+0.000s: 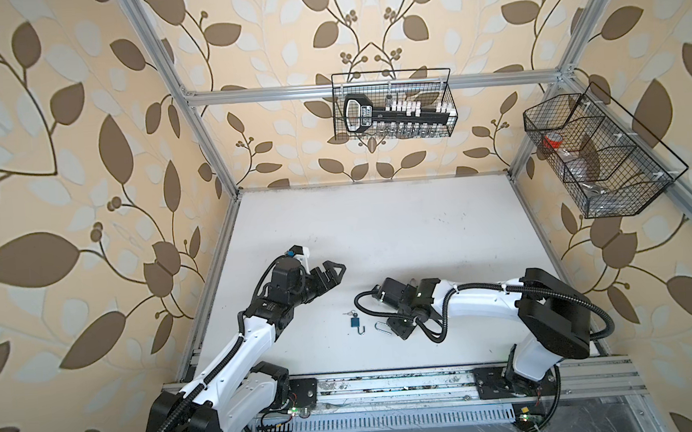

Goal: Lock with the key

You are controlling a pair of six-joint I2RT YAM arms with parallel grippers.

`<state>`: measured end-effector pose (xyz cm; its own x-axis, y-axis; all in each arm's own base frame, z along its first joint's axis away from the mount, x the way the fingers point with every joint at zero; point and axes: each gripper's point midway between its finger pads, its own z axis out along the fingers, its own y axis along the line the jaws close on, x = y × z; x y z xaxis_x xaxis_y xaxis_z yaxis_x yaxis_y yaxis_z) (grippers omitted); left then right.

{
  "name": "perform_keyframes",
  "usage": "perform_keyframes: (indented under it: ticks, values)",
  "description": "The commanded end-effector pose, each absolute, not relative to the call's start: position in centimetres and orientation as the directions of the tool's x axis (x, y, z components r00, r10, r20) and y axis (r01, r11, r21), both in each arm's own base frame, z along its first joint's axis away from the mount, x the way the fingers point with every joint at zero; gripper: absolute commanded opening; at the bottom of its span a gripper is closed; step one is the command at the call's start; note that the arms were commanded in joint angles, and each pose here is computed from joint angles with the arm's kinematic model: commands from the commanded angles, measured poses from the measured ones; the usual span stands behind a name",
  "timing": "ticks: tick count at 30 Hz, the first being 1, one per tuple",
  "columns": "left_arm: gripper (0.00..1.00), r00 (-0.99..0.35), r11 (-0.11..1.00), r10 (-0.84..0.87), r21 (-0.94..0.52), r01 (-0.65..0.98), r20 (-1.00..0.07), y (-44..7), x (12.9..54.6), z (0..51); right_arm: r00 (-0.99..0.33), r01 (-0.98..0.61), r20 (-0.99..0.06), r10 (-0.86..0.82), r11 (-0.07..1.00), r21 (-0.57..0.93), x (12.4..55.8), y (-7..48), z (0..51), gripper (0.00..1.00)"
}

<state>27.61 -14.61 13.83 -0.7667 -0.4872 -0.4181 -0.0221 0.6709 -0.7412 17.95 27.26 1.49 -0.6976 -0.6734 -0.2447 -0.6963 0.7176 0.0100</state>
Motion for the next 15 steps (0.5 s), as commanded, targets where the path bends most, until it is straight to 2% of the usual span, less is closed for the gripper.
perform_keyframes:
  ticks: [1, 8, 15]
  values:
    - [0.99, -0.752, 0.672, -0.506, -0.740, -0.036, -0.422, -14.1, 27.5, 14.0, -0.700, -0.696, -0.200, -0.685, 0.718, -0.021, 17.7, 26.7, 1.0, 0.35]
    - [0.99, -0.746, 0.691, -0.500, -0.722, -0.038, -0.440, -13.7, 27.5, 14.4, -0.695, -0.688, -0.255, -0.672, 0.725, -0.034, 18.2, 26.8, 2.2, 0.24]
    - [0.99, -0.772, 0.670, -0.426, -0.738, 0.082, -0.472, -15.7, 28.6, 18.9, -0.671, -0.671, -0.465, -0.577, 0.739, 0.052, 20.0, 28.7, 8.1, 0.09]
